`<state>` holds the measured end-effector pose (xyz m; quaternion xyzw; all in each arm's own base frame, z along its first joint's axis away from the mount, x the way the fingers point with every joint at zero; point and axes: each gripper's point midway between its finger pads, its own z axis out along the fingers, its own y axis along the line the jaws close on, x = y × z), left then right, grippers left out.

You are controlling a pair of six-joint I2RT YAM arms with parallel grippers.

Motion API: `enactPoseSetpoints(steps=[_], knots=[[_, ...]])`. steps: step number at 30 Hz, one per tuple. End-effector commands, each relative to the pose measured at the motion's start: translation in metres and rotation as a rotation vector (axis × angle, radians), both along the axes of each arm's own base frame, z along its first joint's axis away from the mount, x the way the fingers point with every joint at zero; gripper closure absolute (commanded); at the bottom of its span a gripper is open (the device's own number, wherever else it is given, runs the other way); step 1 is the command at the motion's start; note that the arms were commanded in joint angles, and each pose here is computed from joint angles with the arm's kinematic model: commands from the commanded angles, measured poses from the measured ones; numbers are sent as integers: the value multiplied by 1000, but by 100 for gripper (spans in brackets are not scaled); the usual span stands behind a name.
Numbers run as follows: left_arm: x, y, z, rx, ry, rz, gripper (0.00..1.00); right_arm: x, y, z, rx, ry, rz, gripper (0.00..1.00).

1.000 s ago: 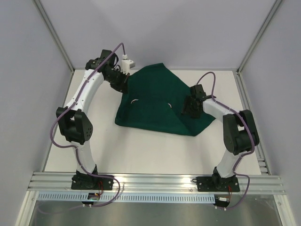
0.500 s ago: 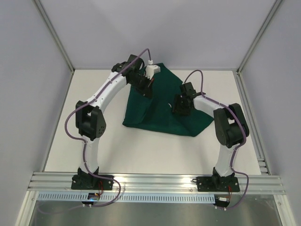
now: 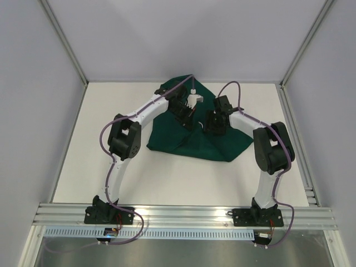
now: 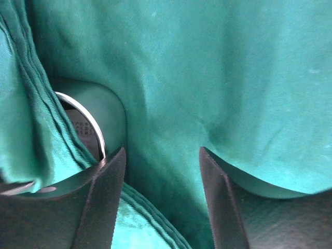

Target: Prepare the surgical pack

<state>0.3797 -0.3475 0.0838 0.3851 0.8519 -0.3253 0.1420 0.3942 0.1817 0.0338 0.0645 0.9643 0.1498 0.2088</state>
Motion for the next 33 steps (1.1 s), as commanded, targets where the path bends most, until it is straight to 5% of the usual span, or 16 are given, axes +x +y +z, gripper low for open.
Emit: enactPoseSetpoints(steps=[1, 3, 7, 12, 19, 22, 25, 33], knots=[[14, -19, 14, -72, -57, 2, 90, 17, -3, 29, -17, -77, -7, 38], [14, -22, 14, -84, -56, -1, 85, 16, -9, 40, -36, -95, -29, 35], [13, -28, 24, -127, -54, -19, 61, 19, -36, 59, -85, -137, -112, 31], [2, -37, 56, -212, -67, -86, 47, 11, -78, 81, -87, -183, -220, 29], [-20, -37, 119, -318, -121, -179, 44, -8, -180, 65, -101, -133, -456, 29], [-24, -20, 129, -264, -167, -170, 44, -16, -207, 47, -95, -79, -520, 29], [-5, 20, 120, -129, -210, -32, 44, -17, -216, 27, -25, -43, -544, 30], [42, 138, 81, -25, -95, 294, 45, -3, -208, -10, 82, 4, -521, 38]])
